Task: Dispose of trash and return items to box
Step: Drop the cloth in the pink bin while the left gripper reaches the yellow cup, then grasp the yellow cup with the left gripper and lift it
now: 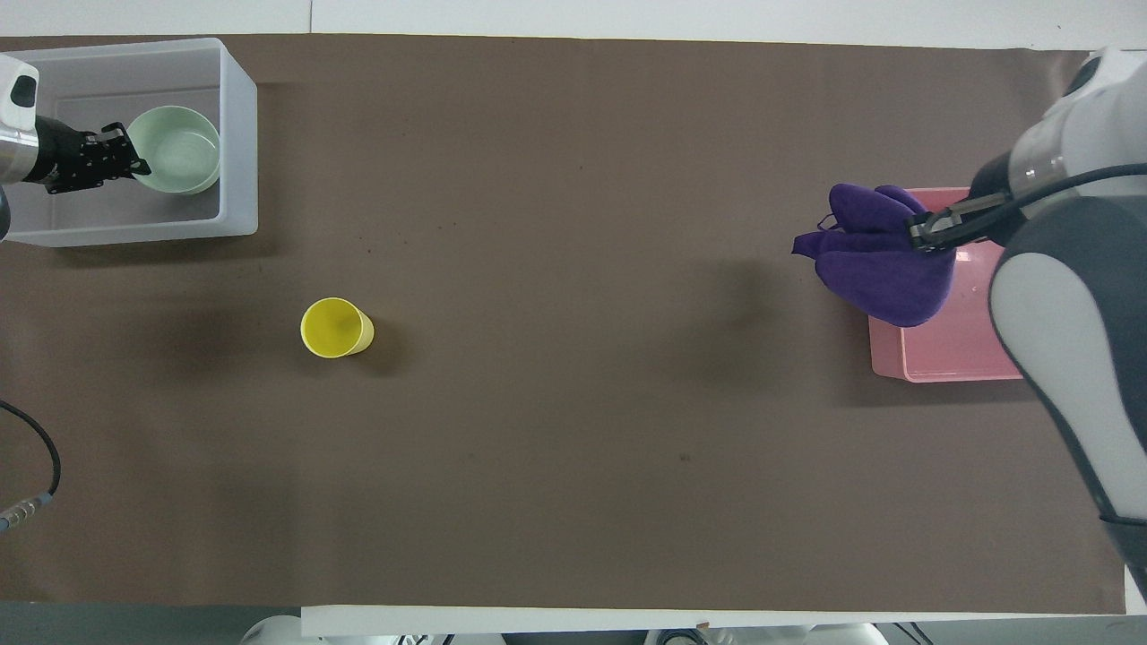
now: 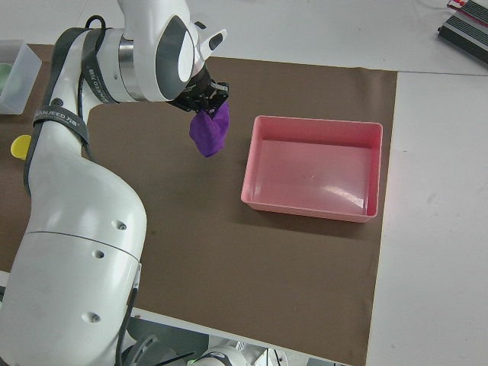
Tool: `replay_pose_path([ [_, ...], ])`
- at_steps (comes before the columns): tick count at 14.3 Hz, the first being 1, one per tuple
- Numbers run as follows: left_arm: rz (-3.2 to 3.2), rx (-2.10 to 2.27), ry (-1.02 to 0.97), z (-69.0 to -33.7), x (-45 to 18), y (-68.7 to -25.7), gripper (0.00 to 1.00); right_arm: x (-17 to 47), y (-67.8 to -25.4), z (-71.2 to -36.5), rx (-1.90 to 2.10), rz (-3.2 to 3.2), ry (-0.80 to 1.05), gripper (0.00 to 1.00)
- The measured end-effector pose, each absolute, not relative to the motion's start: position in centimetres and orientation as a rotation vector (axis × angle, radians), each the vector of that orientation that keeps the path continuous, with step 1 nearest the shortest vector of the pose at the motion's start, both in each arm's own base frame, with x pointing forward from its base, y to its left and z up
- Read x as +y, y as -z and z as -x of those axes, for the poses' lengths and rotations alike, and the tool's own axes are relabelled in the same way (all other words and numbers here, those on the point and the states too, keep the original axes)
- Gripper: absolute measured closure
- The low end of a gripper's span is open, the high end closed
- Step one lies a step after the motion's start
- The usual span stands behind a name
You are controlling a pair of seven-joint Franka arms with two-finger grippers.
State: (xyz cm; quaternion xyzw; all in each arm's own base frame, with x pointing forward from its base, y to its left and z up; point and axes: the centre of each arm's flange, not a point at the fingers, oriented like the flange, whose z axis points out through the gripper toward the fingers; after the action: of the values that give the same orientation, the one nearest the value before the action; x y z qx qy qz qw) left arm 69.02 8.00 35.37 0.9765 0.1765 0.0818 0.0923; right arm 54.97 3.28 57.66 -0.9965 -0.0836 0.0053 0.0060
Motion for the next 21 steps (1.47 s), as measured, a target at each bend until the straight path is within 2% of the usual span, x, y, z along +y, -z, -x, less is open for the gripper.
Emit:
replay_pose_path([
  [2, -2.891, 0.525, -0.299, -69.3, 7.6, -38.4, 0.58, 0.8, -59.1, -54.0, -0.281, 3.151, -0.018, 0.92],
  [4, -2.880, 0.532, -0.302, -68.3, 6.3, -43.5, 0.32, -2.2, -59.4, -53.7, -0.298, 3.169, -0.035, 0.92],
  [7, -2.928, 0.502, -0.061, -63.5, -1.3, -49.1, 0.00, -7.5, -57.8, -53.0, -0.276, 3.165, -0.082, 0.92],
  [9, -3.016, 0.468, 0.067, -59.1, -8.5, -48.1, 0.00, -9.7, -55.1, -52.6, -0.265, 3.161, -0.094, 0.92],
  [11, -3.068, 0.416, 0.181, -54.4, -12.3, -44.1, 0.00, -11.7, -51.6, -52.1, -0.256, 3.158, -0.101, 0.92],
  [14, -3.085, 0.378, 0.149, -49.5, -13.2, -39.3, 0.00, -13.8, -45.8, -51.1, -0.232, 3.159, -0.087, 0.92],
  [17, -3.082, 0.396, 0.100, -47.5, -13.7, -37.4, 0.04, -13.8, -42.4, -50.9, -0.232, 3.155, -0.108, 0.92],
  [18, -3.075, 0.423, 0.076, -47.4, -13.7, -36.9, 0.17, -13.8, -41.8, -50.9, -0.233, 3.152, -0.121, 0.87],
  [19, -3.069, 0.436, 0.053, -47.2, -13.8, -36.3, 0.29, -13.8, -41.6, -51.0, -0.233, 3.151, -0.127, 0.87],
  [21, -3.063, 0.442, 0.029, -46.8, -14.1, -35.6, 0.54, -13.8, -41.6, -51.0, -0.233, 3.151, -0.127, 0.69],
])
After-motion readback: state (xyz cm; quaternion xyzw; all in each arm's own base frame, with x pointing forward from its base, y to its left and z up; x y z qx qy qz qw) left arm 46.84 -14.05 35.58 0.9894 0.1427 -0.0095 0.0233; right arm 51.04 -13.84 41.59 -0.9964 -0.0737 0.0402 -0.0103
